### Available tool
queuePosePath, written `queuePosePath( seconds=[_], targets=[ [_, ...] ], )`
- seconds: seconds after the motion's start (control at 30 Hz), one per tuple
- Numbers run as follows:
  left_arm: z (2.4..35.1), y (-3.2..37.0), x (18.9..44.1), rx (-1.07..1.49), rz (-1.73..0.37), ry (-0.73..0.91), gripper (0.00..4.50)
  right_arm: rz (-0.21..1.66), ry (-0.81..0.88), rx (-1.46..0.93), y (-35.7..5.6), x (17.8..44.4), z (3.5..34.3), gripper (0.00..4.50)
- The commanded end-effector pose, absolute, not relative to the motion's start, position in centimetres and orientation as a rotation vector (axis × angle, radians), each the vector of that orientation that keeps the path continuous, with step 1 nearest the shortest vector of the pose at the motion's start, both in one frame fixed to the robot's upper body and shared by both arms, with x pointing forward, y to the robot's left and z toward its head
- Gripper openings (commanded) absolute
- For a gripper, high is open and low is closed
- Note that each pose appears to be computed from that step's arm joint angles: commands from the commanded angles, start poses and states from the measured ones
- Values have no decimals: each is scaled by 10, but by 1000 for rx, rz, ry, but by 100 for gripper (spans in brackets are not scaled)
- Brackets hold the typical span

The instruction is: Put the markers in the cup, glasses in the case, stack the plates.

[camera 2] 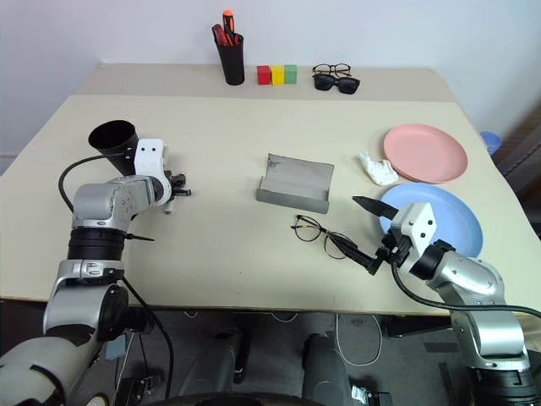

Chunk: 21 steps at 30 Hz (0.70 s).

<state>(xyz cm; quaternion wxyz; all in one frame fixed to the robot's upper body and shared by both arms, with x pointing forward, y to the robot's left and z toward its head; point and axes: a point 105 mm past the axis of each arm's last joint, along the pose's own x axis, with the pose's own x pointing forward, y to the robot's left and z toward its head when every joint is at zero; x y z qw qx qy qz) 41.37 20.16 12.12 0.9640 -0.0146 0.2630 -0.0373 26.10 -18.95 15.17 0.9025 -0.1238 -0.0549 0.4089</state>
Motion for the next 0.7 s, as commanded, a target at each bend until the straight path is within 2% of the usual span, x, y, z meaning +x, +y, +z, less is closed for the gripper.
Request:
queuePosePath(
  seconds=[0.03, 0.17, 0.27, 0.33, 0.4, 0.7],
  targets=[
    [131, 180, 404, -49, -201, 465, 3, 838, -155, -278, -193, 261, 159, 450],
    [150, 152, 382, 47, -359, 397, 3, 852, -159, -278, -191, 266, 158, 450],
    [192, 124, 361, 117, -534, 151, 3, 878, -179, -274, -184, 273, 160, 450],
    [251, 141, 368, 108, -337, -239, 3, 904, -201, -272, -175, 281, 165, 450],
    [282, 157, 370, 122, -196, -444, 3, 927, -217, -270, -166, 288, 168, 450],
    [312, 237, 401, 295, 360, -624, 3, 1046, -266, -274, -131, 304, 178, 450]
  ],
)
